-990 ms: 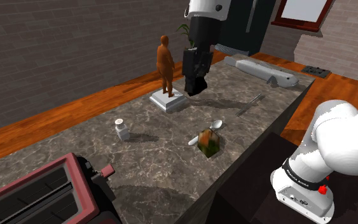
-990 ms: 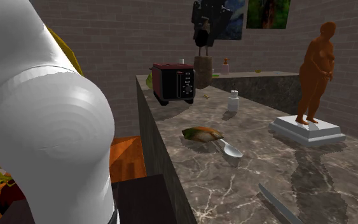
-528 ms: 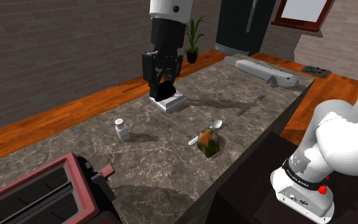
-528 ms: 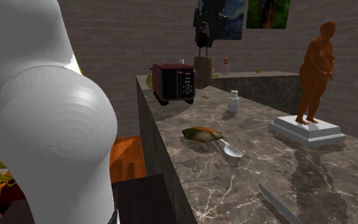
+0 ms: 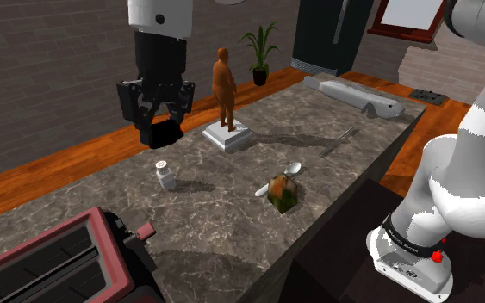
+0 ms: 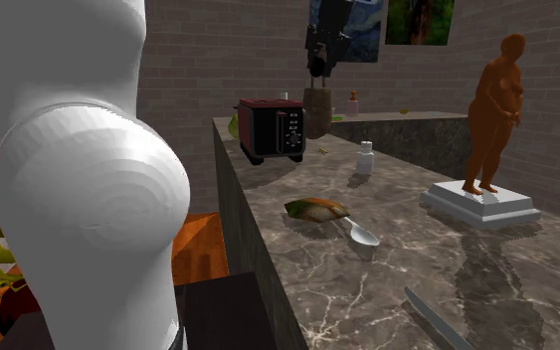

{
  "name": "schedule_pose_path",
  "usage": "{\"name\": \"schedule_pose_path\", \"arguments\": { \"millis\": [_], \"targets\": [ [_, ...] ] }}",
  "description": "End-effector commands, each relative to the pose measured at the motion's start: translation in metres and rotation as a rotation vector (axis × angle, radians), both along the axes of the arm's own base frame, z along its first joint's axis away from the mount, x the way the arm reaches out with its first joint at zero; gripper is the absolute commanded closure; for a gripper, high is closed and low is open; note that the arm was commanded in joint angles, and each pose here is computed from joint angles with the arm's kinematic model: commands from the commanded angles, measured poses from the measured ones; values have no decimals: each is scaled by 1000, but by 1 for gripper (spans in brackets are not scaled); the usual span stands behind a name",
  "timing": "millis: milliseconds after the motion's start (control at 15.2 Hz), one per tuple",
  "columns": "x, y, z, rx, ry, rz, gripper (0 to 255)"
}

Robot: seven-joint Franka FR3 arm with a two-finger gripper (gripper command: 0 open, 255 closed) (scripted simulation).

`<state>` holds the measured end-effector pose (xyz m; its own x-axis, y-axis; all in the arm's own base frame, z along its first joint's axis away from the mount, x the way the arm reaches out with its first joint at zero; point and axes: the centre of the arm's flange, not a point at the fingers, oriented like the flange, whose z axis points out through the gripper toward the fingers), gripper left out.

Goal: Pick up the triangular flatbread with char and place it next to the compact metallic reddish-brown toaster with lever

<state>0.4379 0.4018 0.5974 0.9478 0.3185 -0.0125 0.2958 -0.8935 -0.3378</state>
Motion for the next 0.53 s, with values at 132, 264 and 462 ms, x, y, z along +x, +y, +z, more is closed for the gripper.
{"name": "schedule_pose_path", "arguments": {
  "millis": [132, 264, 462],
  "targets": [
    [23, 47, 2, 1, 0, -2, 255],
    [34, 71, 3, 1, 0, -2, 255],
    [51, 107, 3, 1, 0, -2, 255]
  ]
}}
